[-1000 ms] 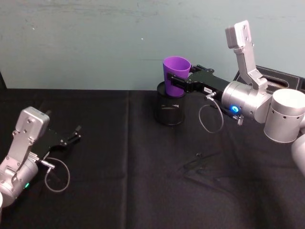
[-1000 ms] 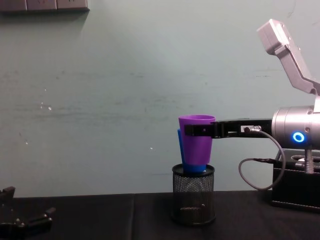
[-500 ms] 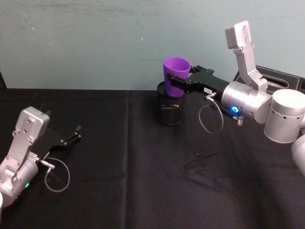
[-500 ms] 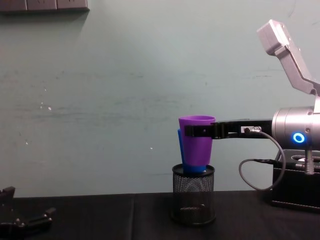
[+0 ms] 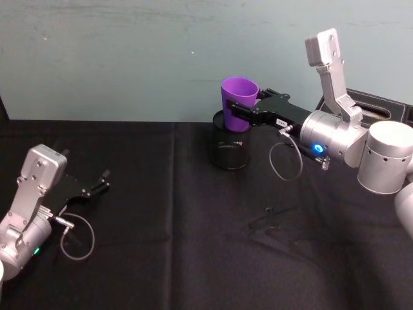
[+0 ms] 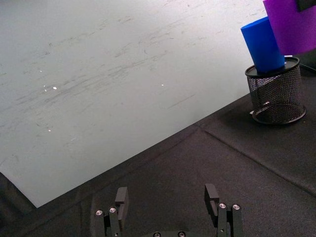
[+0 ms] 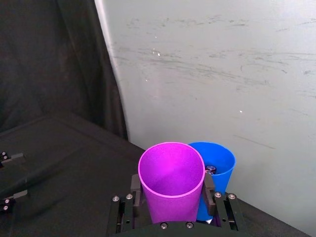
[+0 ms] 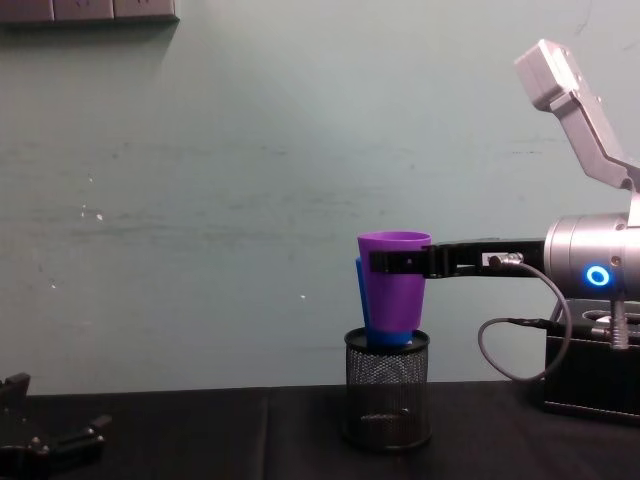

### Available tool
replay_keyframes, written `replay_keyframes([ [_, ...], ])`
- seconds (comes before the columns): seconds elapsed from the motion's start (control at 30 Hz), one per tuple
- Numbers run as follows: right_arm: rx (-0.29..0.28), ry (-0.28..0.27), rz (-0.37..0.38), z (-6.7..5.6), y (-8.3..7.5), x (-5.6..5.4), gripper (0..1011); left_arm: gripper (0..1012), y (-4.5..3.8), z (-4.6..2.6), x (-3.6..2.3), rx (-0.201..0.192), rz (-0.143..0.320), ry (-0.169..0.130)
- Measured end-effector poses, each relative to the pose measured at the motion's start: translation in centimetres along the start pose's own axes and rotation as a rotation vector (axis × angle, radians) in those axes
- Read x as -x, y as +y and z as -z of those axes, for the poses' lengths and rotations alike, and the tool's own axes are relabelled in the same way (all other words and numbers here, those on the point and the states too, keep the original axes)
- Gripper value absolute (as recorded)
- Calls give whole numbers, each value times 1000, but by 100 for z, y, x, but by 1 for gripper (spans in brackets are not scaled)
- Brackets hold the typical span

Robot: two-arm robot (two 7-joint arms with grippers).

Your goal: Pick up one cup with a gripper and tap it against the other cup.

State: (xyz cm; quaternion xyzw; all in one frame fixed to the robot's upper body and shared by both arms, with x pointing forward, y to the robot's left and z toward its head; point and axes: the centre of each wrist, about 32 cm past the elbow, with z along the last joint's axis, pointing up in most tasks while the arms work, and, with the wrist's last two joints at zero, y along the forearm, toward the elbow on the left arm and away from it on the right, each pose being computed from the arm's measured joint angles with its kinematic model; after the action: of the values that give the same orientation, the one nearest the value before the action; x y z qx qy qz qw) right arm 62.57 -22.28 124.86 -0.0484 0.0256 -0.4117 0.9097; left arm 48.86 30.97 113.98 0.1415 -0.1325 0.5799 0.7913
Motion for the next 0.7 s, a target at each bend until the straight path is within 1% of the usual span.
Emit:
replay_keyframes([
  [0.7, 0, 0, 0, 0, 0, 0, 729, 1011, 0, 0, 0, 0, 0, 0],
])
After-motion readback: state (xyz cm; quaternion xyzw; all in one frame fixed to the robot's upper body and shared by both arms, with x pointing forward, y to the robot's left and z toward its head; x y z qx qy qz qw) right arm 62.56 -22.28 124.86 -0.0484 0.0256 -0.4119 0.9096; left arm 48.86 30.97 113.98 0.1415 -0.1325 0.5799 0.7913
